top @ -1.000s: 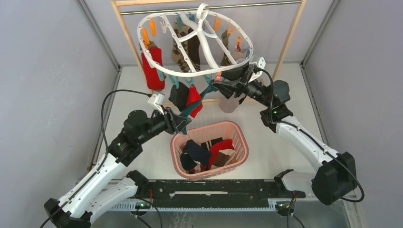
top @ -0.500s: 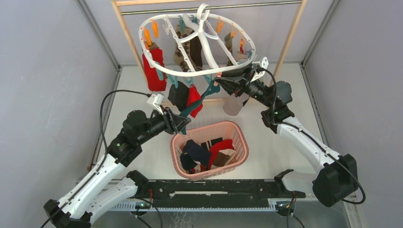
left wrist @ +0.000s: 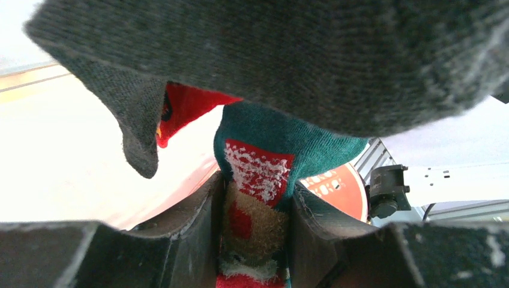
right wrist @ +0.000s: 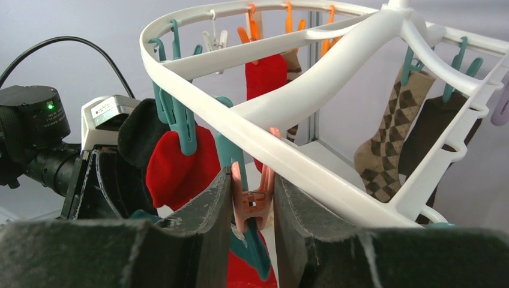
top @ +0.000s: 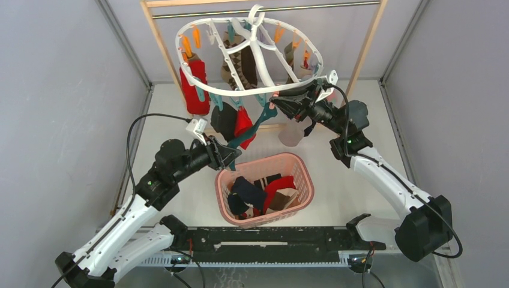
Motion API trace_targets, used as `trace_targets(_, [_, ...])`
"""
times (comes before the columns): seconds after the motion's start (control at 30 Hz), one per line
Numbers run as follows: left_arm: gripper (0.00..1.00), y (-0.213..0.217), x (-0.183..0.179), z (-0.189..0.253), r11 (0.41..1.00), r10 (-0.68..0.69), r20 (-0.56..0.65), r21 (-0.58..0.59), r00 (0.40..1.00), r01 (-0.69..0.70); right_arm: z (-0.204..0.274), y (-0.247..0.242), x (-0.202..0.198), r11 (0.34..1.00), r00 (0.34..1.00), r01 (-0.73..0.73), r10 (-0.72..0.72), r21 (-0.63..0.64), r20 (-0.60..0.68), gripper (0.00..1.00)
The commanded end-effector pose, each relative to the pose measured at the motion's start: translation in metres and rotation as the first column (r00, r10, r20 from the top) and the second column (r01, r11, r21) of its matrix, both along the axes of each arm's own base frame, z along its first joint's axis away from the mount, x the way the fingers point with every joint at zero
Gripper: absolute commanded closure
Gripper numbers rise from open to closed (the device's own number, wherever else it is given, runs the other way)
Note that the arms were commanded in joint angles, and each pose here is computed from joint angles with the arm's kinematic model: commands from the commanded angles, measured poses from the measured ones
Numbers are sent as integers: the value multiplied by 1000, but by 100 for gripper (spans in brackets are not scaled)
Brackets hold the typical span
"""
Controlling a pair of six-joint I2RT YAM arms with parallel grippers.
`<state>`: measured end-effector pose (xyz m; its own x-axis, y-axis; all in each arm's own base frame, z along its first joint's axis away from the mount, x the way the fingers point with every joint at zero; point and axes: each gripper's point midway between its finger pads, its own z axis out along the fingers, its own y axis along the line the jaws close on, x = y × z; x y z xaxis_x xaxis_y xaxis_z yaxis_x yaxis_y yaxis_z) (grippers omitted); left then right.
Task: Remove the socks clipped to the hanger
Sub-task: Remove the sock from the hanger.
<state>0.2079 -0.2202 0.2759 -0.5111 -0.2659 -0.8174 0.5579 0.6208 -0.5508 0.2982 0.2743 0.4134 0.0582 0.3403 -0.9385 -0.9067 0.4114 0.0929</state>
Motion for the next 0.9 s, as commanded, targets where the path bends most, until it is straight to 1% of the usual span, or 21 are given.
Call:
trace_targets(0.0, [56,-1,-5,33,998,-25,67,-63,997,29,21,3,-8,1000,999,-12,12,6,36,100])
trace_targets(0.1, [57,-3,-14,44,993,-57,82,-98,995,65,15,4,-4,1000,1000,-1,2,-9,11,99])
trace_targets(0.13, [56,-3,-17,48,991,-66,89,-110,994,76,13,4,-2,1000,1000,7,-7,-10,-3,90])
trace_targets(0.17, [57,-2,-19,51,990,-65,95,-117,993,76,12,3,-1,1000,1000,12,-12,-10,-14,75])
trace_targets(0.2, [57,-1,-20,55,990,-64,102,-120,993,76,11,3,0,1000,1000,14,-14,-9,-22,63])
trace_targets(0.23, [57,0,-21,56,990,-64,103,-119,993,76,11,4,-1,1000,1000,13,-13,-7,-27,42])
trace_targets(0.27, [56,0,-21,56,991,-62,104,-115,993,73,12,4,-1,1000,1000,12,-13,-3,-28,35])
trace_targets(0.37, [57,0,-21,54,991,-63,100,-110,993,74,17,4,-3,1000,1000,10,-9,10,-15,33])
trace_targets(0.53, [57,0,-20,50,992,-60,97,-105,993,70,23,4,-5,1000,1000,8,-8,30,0,33])
trace_targets(0.7, [56,1,-19,48,993,-57,97,-94,994,66,25,3,-2,999,1000,19,-19,41,4,41])
trace_targets(0.87, [57,1,-18,45,994,-55,92,-86,994,63,28,1,-2,998,1000,24,-24,51,6,46])
